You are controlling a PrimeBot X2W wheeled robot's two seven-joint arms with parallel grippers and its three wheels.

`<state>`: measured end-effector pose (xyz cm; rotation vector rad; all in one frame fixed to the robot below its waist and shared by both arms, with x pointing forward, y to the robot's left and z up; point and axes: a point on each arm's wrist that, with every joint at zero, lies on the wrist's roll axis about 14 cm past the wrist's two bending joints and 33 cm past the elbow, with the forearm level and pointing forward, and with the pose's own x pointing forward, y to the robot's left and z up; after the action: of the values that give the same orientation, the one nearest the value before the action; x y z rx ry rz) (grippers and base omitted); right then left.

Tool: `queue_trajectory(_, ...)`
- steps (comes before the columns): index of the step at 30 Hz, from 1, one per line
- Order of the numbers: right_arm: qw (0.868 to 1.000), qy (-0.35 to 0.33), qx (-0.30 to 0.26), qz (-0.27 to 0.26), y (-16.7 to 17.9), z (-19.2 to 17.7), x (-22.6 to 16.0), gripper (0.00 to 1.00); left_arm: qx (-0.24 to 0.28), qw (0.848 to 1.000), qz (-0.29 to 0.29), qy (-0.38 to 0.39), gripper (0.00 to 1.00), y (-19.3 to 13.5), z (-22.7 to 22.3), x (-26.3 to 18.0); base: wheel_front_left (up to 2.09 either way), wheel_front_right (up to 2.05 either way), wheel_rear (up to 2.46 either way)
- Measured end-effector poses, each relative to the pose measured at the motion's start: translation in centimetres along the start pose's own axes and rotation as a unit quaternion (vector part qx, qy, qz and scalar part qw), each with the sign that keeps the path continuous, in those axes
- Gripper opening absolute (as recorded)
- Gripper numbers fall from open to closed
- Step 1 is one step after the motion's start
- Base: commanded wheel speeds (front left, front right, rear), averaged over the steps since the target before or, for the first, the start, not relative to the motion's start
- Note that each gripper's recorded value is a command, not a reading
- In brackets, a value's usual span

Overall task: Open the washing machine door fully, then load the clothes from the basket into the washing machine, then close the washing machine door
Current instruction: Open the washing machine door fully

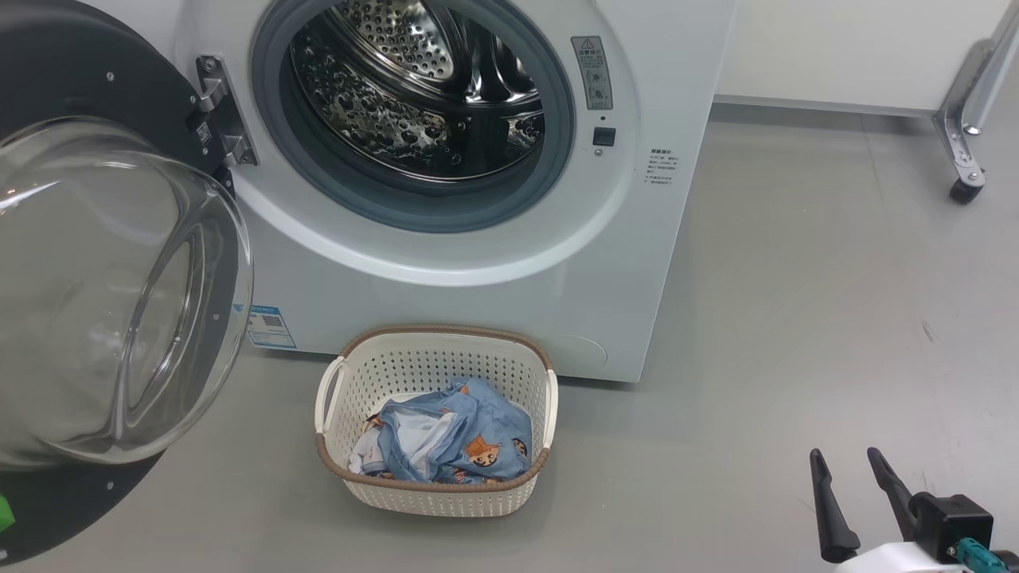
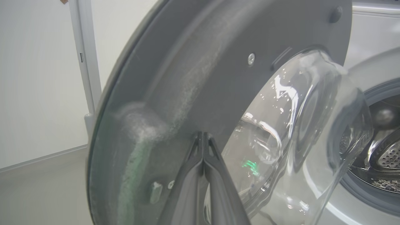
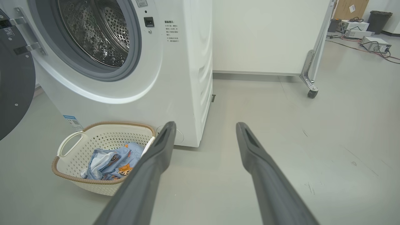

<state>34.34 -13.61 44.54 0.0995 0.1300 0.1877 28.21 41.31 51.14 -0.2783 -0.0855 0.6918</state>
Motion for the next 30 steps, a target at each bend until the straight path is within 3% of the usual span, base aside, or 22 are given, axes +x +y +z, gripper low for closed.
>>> queue_trajectory(3,1.000,0.000,0.000,-0.002,-0.1,0.0,0.0,1.00,-0.017,0.999,-0.019,-0.025,0.00,-1.5,1.4,0.3,0.00,0.00,0.00)
queue_trajectory(4,1.000,-0.001,0.001,-0.002,-0.1,0.0,-0.1,1.00,-0.023,0.999,-0.028,-0.033,0.05,-2.2,1.8,0.3,0.00,0.00,0.00)
queue_trajectory(6,1.000,-0.001,0.001,-0.003,-0.1,0.0,-0.1,1.00,-0.034,0.997,-0.042,-0.051,0.36,-3.3,2.7,0.3,0.00,0.00,0.00)
queue_trajectory(7,1.000,-0.001,0.001,-0.003,-0.1,0.1,-0.1,1.00,-0.037,0.996,-0.048,-0.060,0.47,-3.7,3.3,0.3,0.00,0.00,0.00)
queue_trajectory(9,1.000,-0.003,0.002,-0.006,-0.3,0.1,-0.1,1.00,-0.044,0.993,-0.073,-0.079,0.92,-5.3,4.4,0.2,0.00,0.00,0.00)
queue_trajectory(10,1.000,-0.004,0.002,-0.005,-0.3,0.2,-0.1,1.00,-0.046,0.992,-0.087,-0.085,1.00,-6.2,4.7,0.1,0.00,0.00,0.00)
queue_trajectory(16,1.000,-0.016,0.000,0.000,0.2,0.9,0.1,1.00,-0.062,0.979,-0.159,-0.113,1.00,-10.9,6.1,-1.1,0.00,0.00,0.00)
queue_trajectory(20,1.000,-0.025,0.000,-0.006,-0.1,1.5,-0.1,1.00,-0.059,0.973,-0.203,-0.088,1.00,-13.2,4.1,-2.6,0.00,0.00,0.00)
queue_trajectory(30,0.999,-0.047,0.002,-0.024,-1.0,2.6,-0.8,1.00,-0.019,0.974,-0.223,0.034,1.00,-13.3,-4.5,-6.5,0.00,0.00,0.00)
